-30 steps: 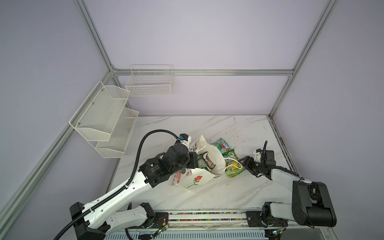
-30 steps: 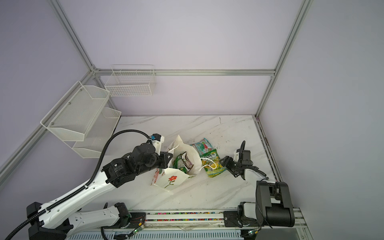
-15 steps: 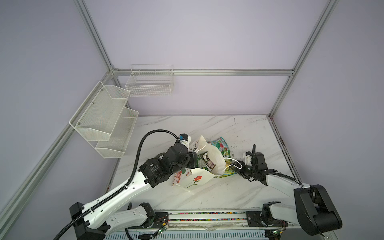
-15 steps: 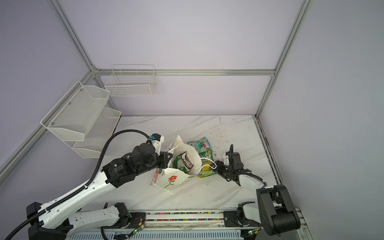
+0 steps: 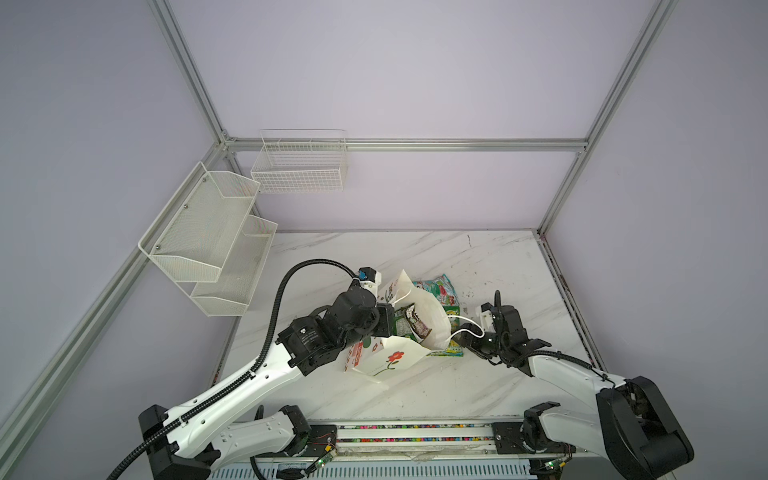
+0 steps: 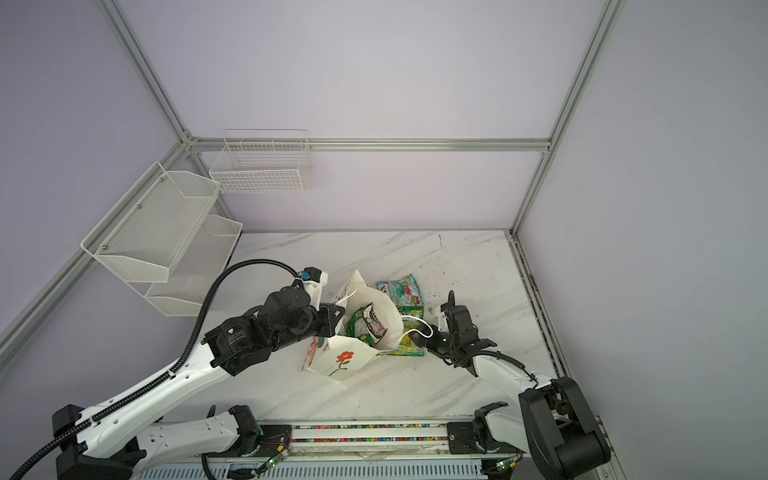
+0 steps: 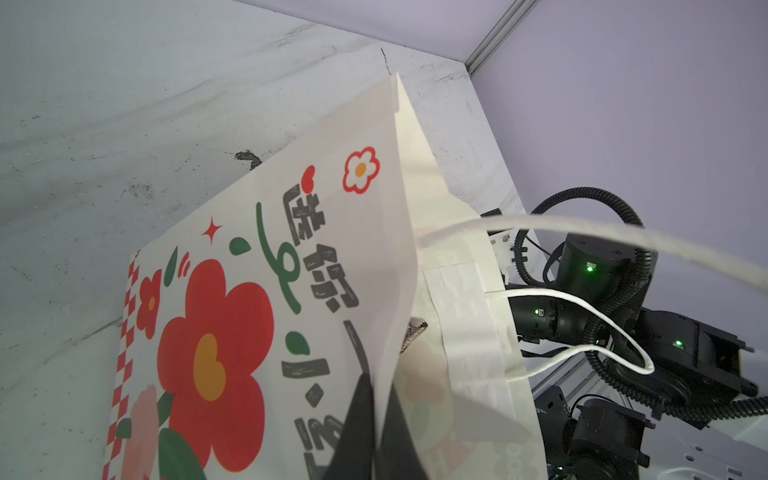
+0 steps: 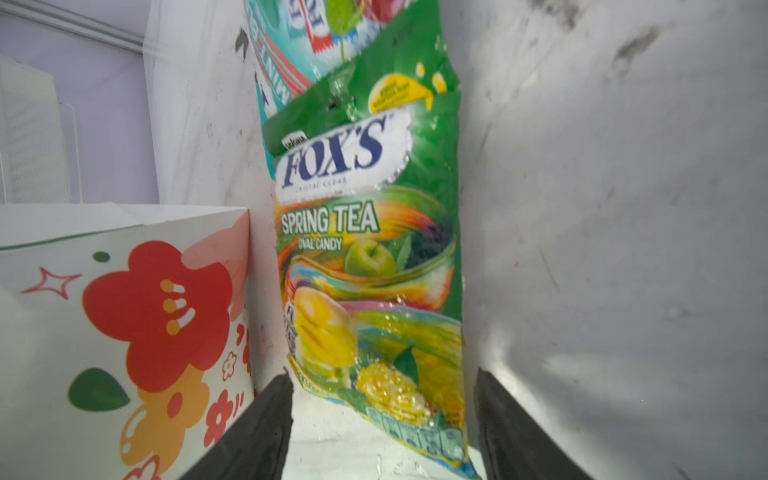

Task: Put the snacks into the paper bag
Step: 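Lift the green Spring Tea bag toward the paper bag with the right gripper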

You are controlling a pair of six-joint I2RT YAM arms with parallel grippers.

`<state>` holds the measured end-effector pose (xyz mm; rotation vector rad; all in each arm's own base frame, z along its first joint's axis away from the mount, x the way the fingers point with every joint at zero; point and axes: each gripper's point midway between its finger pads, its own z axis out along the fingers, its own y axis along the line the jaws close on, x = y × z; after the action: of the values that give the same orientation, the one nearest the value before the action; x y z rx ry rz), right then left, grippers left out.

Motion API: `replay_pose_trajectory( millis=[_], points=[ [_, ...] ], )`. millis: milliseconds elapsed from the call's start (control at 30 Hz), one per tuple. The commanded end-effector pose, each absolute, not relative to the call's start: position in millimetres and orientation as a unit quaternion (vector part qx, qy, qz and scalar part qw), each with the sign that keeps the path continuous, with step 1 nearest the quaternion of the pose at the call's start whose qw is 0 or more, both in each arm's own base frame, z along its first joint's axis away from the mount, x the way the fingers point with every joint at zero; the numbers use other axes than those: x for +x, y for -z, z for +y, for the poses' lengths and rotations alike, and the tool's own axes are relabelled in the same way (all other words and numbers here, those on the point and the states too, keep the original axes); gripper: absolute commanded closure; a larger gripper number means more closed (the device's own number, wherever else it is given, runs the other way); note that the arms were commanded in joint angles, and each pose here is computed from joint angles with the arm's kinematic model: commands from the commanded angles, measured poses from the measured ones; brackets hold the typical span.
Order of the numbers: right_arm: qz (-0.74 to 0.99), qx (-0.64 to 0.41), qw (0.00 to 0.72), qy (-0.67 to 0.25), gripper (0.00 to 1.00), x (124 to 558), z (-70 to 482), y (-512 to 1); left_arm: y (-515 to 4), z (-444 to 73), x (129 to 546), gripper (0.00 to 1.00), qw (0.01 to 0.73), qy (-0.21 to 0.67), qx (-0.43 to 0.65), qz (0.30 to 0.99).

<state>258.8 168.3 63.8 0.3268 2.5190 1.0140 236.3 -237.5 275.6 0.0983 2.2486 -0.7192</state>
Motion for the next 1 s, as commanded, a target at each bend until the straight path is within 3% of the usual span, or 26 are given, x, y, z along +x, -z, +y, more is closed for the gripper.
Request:
replay_pose_trajectory(
  millis=[0, 667, 867, 967],
  points=[
    [0.904, 0.119, 0.22, -0.348, 0.29, 276, 167, -72, -333, -235, 239, 1.0, 0.435, 0.322, 0.027, 0.84],
    [0.917, 0.111, 0.175, -0.339, 0.32, 276, 175, -32, -331, -238, 241, 1.0, 0.431, 0.32, 0.028, 0.843],
    [0.918, 0.116, 0.169, -0.339, 0.38, 273, 175, -23, -332, -236, 240, 1.0, 0.432, 0.321, 0.026, 0.842],
    [0.917, 0.118, 0.17, -0.341, 0.49, 273, 175, -23, -333, -237, 240, 1.0, 0.432, 0.323, 0.027, 0.842]
  ],
)
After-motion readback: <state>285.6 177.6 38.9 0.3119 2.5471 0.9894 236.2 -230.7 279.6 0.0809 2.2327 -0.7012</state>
